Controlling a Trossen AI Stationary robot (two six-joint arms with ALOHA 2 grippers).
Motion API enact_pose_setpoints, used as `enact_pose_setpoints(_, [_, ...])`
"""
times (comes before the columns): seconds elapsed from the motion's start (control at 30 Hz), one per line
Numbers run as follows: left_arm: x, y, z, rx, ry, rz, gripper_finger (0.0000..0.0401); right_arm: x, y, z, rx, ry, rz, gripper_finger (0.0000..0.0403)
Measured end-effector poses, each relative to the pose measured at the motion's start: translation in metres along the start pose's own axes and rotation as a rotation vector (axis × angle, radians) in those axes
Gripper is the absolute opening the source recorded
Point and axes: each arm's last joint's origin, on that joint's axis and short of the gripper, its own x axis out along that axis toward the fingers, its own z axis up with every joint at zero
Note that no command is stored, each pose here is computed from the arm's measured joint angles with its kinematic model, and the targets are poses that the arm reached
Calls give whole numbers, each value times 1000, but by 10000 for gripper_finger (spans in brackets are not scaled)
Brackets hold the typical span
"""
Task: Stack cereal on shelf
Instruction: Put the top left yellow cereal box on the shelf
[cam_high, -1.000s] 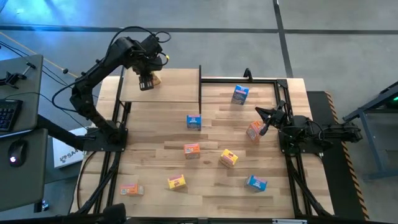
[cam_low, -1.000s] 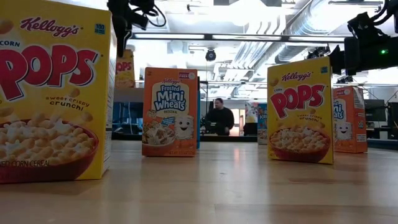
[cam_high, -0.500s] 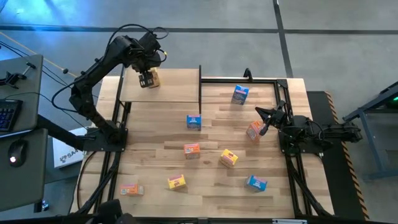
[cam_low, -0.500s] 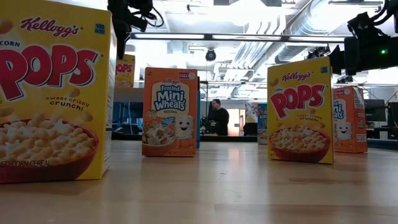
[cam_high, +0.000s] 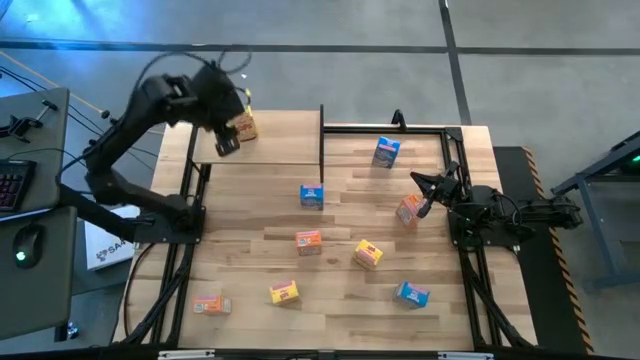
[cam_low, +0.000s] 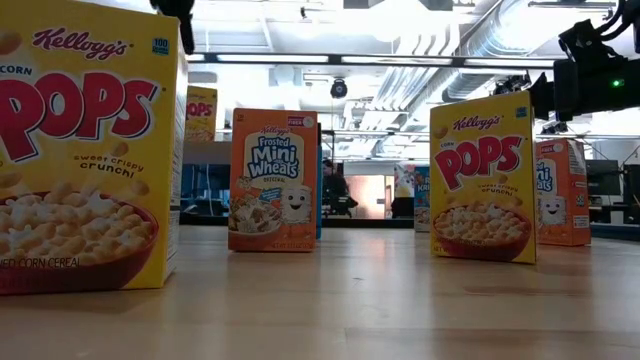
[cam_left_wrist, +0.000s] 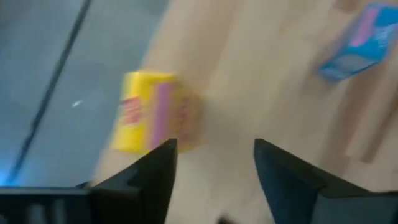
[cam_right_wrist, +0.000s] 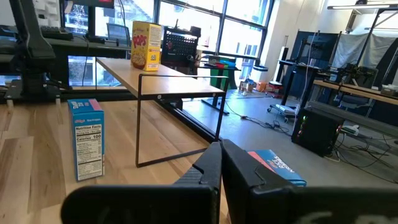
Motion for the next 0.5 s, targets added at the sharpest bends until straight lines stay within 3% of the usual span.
enact_pose_setpoints(0.23, [60,-37,-31,-35,-10,22,75,0,0,0,0,0,0,0])
enact_pose_setpoints(0.37, [92,-45,-51,-102,-47,146,25,0,0,0,0,0,0,0])
enact_pose_setpoints(0.5, [111,-45,-66,-187,-85,274,3,0,0,0,0,0,0,0])
